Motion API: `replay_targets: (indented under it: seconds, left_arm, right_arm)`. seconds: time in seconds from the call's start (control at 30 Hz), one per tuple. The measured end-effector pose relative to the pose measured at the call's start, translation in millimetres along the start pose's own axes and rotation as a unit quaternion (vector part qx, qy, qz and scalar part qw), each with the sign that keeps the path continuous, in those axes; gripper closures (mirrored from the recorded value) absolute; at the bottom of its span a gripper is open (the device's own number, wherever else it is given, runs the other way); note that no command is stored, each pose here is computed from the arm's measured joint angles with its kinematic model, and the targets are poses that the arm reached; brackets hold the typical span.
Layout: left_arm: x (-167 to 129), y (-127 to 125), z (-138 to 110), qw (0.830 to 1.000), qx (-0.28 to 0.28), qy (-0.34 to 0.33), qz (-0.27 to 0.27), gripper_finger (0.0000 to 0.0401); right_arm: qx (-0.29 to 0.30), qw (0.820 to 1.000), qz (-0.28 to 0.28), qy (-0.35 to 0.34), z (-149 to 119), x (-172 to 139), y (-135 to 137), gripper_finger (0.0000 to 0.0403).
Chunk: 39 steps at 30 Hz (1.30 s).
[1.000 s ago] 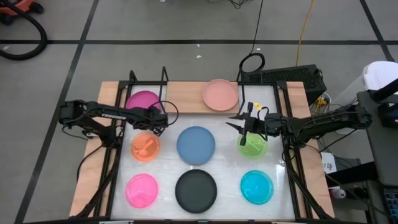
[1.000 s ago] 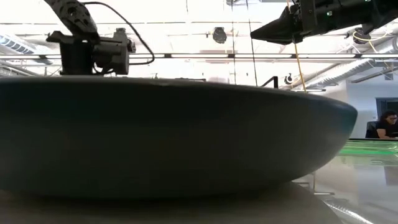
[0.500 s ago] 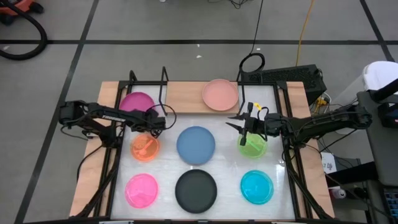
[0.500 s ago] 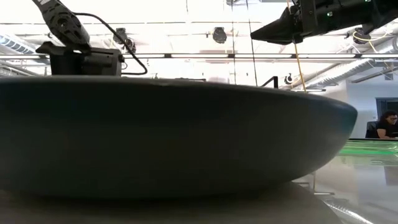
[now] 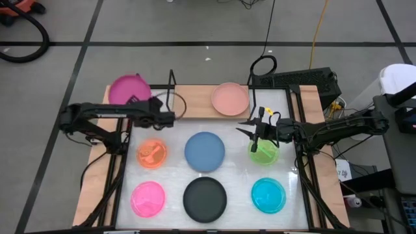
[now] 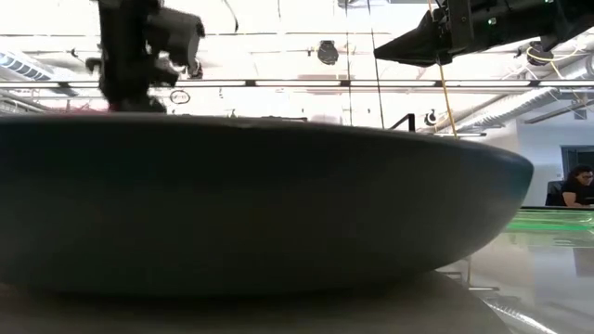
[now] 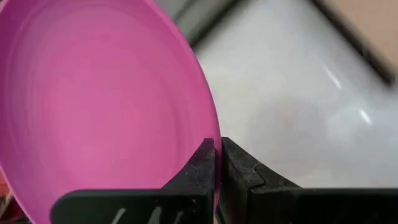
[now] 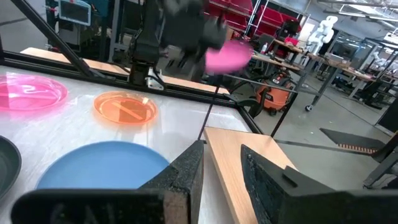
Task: Place and stack plates onto a shelf
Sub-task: Stack the pink plate on top of the orange plate on the shelf
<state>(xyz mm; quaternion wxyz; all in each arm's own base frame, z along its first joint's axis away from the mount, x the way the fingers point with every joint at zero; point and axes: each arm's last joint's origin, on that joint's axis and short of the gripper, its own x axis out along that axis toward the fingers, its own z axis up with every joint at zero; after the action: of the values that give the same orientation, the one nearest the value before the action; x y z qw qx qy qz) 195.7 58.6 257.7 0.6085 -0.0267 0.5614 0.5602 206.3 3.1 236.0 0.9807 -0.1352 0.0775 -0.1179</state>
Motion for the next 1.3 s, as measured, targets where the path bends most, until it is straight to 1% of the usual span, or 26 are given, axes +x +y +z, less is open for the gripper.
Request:
replay_targets:
  seconds: [0.07,0.17,0.23,0.3,0.4,0.47,0.57,0.6,0.63,0.7,0.77,0.83,0.9,0.97,1.0,1.1,1.2,1.3]
  left_arm:
    - [-19,15,12,0.999,-0.011,-0.039,0.001,0.0391]
    - [-49,30,34,0.993,-0.006,-0.112,-0.039,0.0391]
    - [-68,35,49,0.983,0.004,-0.169,-0.072,0.0391]
    - [-84,38,64,0.969,0.007,-0.226,-0.097,0.0391]
    - [-102,37,85,0.941,0.008,-0.312,-0.132,0.0391]
    - [-112,34,98,0.913,0.014,-0.370,-0.171,0.0391]
    - [-123,20,119,0.869,0.028,-0.446,-0.211,0.0391]
    - [-125,15,123,0.858,0.037,-0.463,-0.219,0.0391]
    - [-123,7,127,0.855,0.050,-0.469,-0.218,0.0391]
    - [-120,-9,137,0.846,0.051,-0.484,-0.217,0.0391]
    - [-110,-27,145,0.847,0.074,-0.479,-0.219,0.0391]
    - [-102,-47,154,0.835,0.094,-0.489,-0.235,0.0391]
    - [-90,-68,160,0.830,0.124,-0.484,-0.246,0.0391]
    - [-77,-89,168,0.821,0.145,-0.489,-0.257,0.0391]
    - [-70,-98,170,0.819,0.156,-0.487,-0.261,0.0391]
    - [-49,-124,175,0.816,0.177,-0.476,-0.276,0.0391]
    - [-29,-144,177,0.822,0.195,-0.455,-0.282,0.0391]
    - [-11,-159,177,0.828,0.207,-0.433,-0.288,0.0391]
  right_arm:
    - [-0.012,1.000,0.000,0.002,0,0,0,0.0314]
    - [-0.035,0.999,-0.006,0.008,-1,-1,0,0.0314]
    - [-0.043,0.999,-0.031,0.006,2,-4,-2,0.0314]
    - [-0.048,0.997,-0.067,-0.002,7,-10,-5,0.0314]
    - [-0.049,0.992,-0.117,-0.026,19,-26,-12,0.0314]
    - [-0.035,0.988,-0.141,-0.050,28,-40,-17,0.0314]
    - [-0.014,0.985,-0.151,-0.083,36,-58,-24,0.0314]
    - [-0.011,0.985,-0.150,-0.089,37,-63,-25,0.0314]
    - [-0.011,0.985,-0.146,-0.092,38,-68,-26,0.0314]
    - [-0.006,0.985,-0.143,-0.096,38,-76,-29,0.0314]
    - [-0.006,0.986,-0.138,-0.095,38,-81,-30,0.0314]
    - [0.001,0.986,-0.136,-0.096,37,-86,-32,0.0314]
    - [0.012,0.986,-0.134,-0.096,36,-88,-32,0.0314]
    - [0.011,0.987,-0.132,-0.089,34,-89,-32,0.0314]
    - [0.011,0.987,-0.131,-0.088,34,-89,-32,0.0314]
    - [0.009,0.988,-0.130,-0.082,33,-89,-32,0.0314]
    - [0.009,0.988,-0.129,-0.082,33,-88,-32,0.0314]
    - [0.009,0.988,-0.130,-0.082,33,-88,-32,0.0314]
